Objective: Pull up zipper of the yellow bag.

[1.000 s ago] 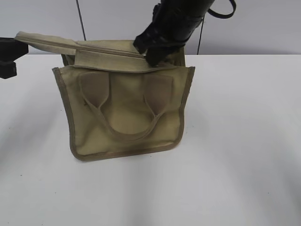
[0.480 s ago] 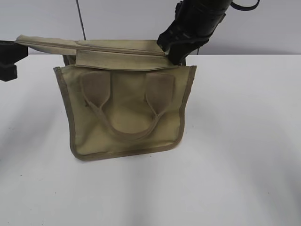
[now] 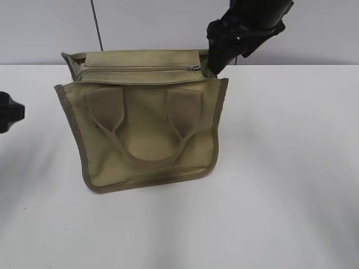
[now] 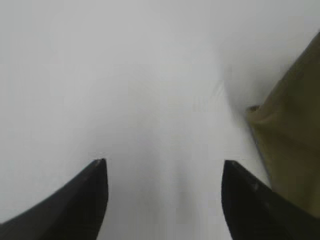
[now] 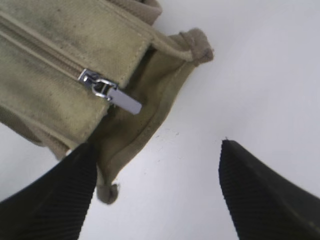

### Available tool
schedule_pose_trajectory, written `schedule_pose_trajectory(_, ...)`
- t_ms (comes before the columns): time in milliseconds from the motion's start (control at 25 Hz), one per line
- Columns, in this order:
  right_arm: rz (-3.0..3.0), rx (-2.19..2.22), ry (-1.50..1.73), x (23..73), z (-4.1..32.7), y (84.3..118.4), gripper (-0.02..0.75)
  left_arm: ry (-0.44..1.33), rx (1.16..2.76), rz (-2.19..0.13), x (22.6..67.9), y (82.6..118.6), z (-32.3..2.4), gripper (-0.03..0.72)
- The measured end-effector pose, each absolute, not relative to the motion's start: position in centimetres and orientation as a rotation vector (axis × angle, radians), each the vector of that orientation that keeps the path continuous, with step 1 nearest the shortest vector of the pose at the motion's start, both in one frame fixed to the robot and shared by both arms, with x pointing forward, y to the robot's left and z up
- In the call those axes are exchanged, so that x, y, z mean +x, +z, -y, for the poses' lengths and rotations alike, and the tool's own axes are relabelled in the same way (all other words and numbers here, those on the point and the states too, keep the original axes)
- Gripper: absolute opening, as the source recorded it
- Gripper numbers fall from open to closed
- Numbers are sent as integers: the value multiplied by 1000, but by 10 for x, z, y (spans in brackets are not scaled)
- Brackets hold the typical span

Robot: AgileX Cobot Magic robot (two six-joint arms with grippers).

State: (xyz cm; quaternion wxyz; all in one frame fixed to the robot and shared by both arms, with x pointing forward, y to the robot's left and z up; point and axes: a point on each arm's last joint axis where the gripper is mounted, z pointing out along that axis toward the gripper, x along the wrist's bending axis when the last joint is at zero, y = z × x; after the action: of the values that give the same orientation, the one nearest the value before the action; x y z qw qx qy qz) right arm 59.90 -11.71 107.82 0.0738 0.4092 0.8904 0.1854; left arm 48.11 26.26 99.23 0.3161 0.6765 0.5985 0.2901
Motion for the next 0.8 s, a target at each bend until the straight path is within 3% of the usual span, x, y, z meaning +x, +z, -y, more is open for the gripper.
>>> schedule_pose_trajectory(160, -2679, 1234, 546, 584, 124, 1098, 583, 674, 1978, -1656, 460, 980, -235, 477)
schedule_pose_trajectory(320, -2635, 1236, 569, 571, 132, 1121, 584, 446, 2239, -1583, 434, 969, -207, 407)
schedule_pose_trajectory(440, -2597, 1224, 613, 551, 142, 1141, 584, 275, 2367, -1603, 417, 967, -204, 398)
schedule_pose_trajectory(600, -2592, 1225, 618, 504, 164, 1149, 584, 191, 2403, -1615, 403, 994, -207, 452)
schedule_pose_trajectory(800, -2617, 1250, 581, 429, 199, 1130, 597, 280, 2237, -1499, 377, 1058, -221, 567)
